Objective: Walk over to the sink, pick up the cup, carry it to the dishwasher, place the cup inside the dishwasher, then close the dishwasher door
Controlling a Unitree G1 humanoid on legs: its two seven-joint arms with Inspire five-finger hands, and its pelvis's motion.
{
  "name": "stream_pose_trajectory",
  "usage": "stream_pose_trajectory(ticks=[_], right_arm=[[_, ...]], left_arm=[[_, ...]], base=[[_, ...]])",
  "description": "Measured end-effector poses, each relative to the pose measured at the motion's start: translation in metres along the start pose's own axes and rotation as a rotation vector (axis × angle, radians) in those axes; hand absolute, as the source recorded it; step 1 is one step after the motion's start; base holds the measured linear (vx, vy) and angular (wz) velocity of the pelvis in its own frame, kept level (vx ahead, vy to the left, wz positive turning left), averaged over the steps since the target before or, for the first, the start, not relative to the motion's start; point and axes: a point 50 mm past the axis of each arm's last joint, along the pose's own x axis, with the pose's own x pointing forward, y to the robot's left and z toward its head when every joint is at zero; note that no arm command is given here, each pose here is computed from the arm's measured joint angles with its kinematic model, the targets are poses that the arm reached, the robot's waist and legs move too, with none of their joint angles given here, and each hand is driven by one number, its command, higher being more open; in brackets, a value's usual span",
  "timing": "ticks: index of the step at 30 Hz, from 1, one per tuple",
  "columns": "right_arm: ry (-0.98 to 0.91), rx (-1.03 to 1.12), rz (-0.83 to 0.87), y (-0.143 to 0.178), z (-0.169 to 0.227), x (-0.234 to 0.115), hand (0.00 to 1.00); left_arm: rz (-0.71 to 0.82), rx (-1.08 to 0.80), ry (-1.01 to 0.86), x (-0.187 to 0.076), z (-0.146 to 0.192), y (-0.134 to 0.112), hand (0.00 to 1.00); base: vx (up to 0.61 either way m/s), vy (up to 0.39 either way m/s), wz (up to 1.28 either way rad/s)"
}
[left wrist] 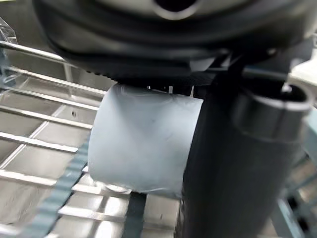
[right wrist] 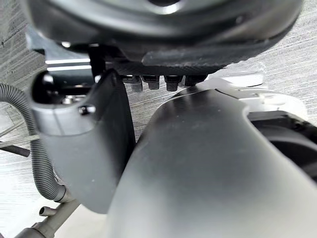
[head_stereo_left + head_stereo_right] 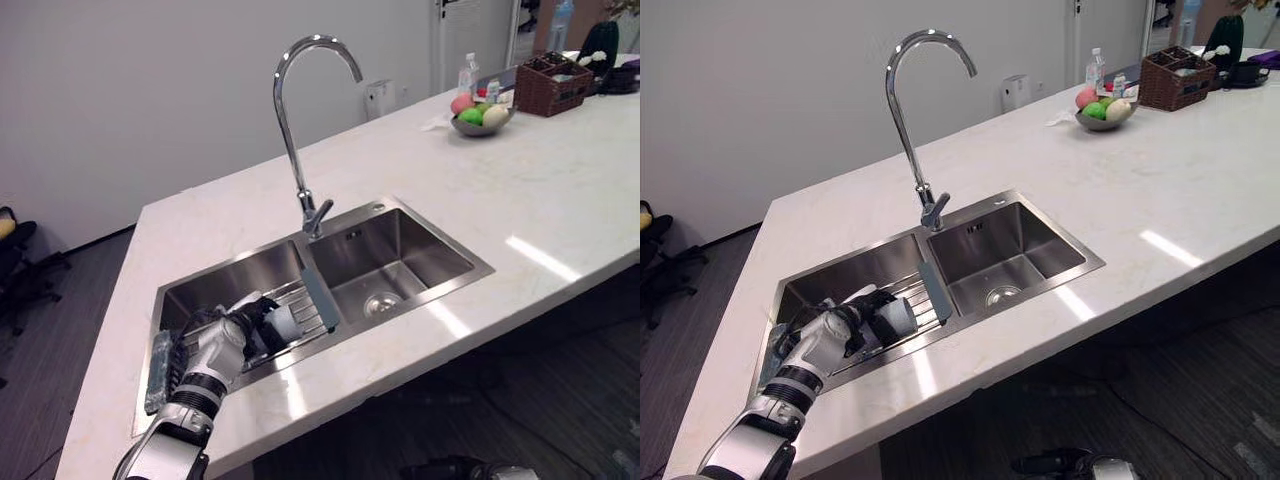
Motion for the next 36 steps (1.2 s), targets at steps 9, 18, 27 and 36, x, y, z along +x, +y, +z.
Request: stream_pose_trajectory(ticks=[9,18,27,36], right_arm=[[-0.025,-0.002,-0.002,-0.001,0.001,0.0,1.0],[-0.076,0.149,0.028,0.011,-0.022,0.009,1.0],[-0.082,0.235,-0.038,0.018,-0.052,0.014,1.0],[-0.079,0.307,-0.09,0.02,-0.072,0.016,1.0]], left_arm=[[0.15,-0.249,-0.156,-0.001,-0.012,-0.009,0.0],[0.35,-0.749,-0.424,-0.053,-0.036,0.007,0.0],[0.63,-0.924,-0.666,-0.109,-0.032,0.032,0.0],[0.97,-0.897,-0.744,-0.161,-0.038,0.033,0.0]], base=[[-0.03,0.015,0.05],[-0.02,0.0,0.34],[0.0,0.008,0.16],[-0.04,0.0,0.26]])
